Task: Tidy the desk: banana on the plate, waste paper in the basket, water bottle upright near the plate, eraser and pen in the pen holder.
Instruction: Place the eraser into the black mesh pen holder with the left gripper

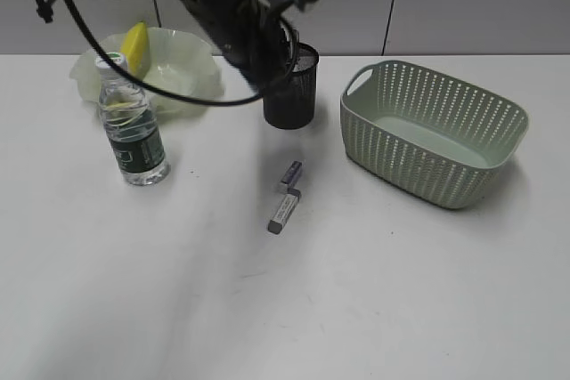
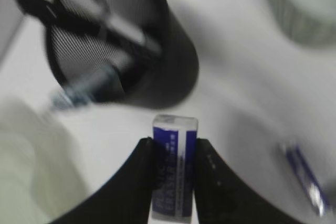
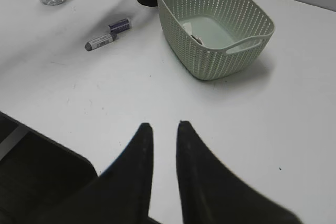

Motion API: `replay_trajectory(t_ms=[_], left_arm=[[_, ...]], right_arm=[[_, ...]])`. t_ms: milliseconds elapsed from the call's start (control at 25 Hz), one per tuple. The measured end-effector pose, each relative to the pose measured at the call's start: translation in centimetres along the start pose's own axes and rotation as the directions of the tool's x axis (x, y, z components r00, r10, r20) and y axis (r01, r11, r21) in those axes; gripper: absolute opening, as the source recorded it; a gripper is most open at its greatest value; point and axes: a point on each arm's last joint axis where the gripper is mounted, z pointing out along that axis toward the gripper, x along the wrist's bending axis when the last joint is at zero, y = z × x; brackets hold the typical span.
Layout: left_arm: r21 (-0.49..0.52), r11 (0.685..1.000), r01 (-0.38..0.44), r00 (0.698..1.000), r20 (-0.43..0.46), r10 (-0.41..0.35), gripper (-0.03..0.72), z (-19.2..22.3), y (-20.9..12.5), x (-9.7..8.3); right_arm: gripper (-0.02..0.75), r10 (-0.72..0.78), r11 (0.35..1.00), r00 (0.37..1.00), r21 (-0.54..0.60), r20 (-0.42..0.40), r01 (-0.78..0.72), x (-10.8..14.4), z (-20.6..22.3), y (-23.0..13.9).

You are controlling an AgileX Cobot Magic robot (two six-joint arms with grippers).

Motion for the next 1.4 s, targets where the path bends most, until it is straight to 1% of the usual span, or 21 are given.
replay_trajectory(t_ms=[40, 80, 120, 200, 240, 360, 440, 560, 680, 760, 840, 960, 1080, 1200, 1280, 1400], left_arm=[[-0.084, 0.996, 0.021, 1.0, -0.013, -0.022, 0.171, -0.6, 1.0, 0.4], [-0.167, 0.985, 0.04, 0.999, -0.024, -0.044, 0.171, -1.0, 1.9, 0.6], [-0.245, 0.968, 0.056, 0.997, -0.036, -0.066, 0.171, -1.2, 2.7, 1.0], [-0.36, 0.929, 0.089, 0.992, -0.048, -0.113, 0.17, -1.3, 3.5, 1.5], [-0.412, 0.905, 0.103, 0.989, -0.055, -0.138, 0.171, -1.2, 3.8, 1.9], [-0.5, 0.854, 0.142, 0.977, -0.065, -0.201, 0.171, 0.1, 3.8, 2.9], [-0.503, 0.845, 0.181, 0.969, -0.056, -0.24, 0.171, 1.6, 3.1, 3.5], [-0.467, 0.846, 0.259, 0.953, -0.02, -0.302, 0.17, 4.0, 1.8, 3.7], [-0.445, 0.847, 0.291, 0.945, -0.003, -0.326, 0.17, 5.0, 1.3, 3.7], [-0.444, 0.846, 0.294, 0.944, -0.001, -0.329, 0.17, 5.1, 1.3, 3.6], [-0.445, 0.845, 0.296, 0.944, 0.0, -0.33, 0.207, 5.1, 1.3, 3.6], [-0.445, 0.845, 0.296, 0.944, 0.0, -0.331, 0.305, 5.0, 1.3, 3.7], [-0.447, 0.844, 0.296, 0.944, 0.002, -0.33, 0.343, 4.4, 1.5, 3.8], [-0.454, 0.841, 0.294, 0.945, 0.004, -0.328, 0.35, 2.8, 2.0, 4.1], [-0.447, 0.845, 0.294, 0.946, 0.012, -0.323, 0.351, 1.2, 2.4, 4.2], [-0.38, 0.879, 0.29, 0.954, 0.036, -0.299, 0.352, -2.0, 2.5, 4.3]], right_arm=[[0.146, 0.0, 1.0, 1.0, 0.0, 0.0, 0.0, 0.0, 0.0, 0.0], [0.148, 0.0, 1.0, 1.0, 0.0, 0.0, 0.0, 0.0, 0.0, 0.0], [0.15, 0.0, 1.0, 1.0, 0.0, 0.0, 0.0, 0.0, 0.0, 0.0], [0.152, 0.0, 1.0, 1.0, 0.0, 0.0, 0.0, 0.0, 0.0, 0.0], [0.152, 0.0, 1.0, 1.0, 0.0, 0.0, 0.0, 0.0, 0.0, 0.0], [0.153, -0.001, 1.0, 1.0, -0.001, 0.0, 0.001, 0.0, 0.0, 0.0], [0.153, -0.001, 1.0, 1.0, -0.001, 0.0, 0.001, 0.0, 0.0, 0.0], [0.153, -0.001, 1.0, 1.0, -0.001, 0.0, 0.001, 0.0, 0.0, 0.0], [0.153, -0.001, 1.0, 1.0, -0.001, 0.0, 0.001, 0.0, 0.0, 0.0], [0.153, -0.001, 1.0, 1.0, -0.001, 0.0, 0.001, 0.0, 0.0, 0.0], [0.153, -0.001, 1.0, 1.0, -0.001, 0.0, 0.001, 0.0, 0.0, 0.0], [0.154, -0.001, 1.0, 1.0, -0.001, 0.0, 0.001, 0.0, 0.0, 0.0], [0.153, -0.001, 1.0, 1.0, 0.0, 0.0, 0.001, 0.0, 0.0, 0.0], [0.153, -0.001, 1.0, 1.0, 0.0, 0.0, 0.001, 0.0, 0.0, 0.0], [0.153, -0.001, 1.0, 1.0, 0.0, 0.0, 0.001, 0.0, 0.0, 0.0], [0.153, -0.001, 1.0, 1.0, 0.0, 0.0, 0.001, 0.0, 0.0, 0.0]])
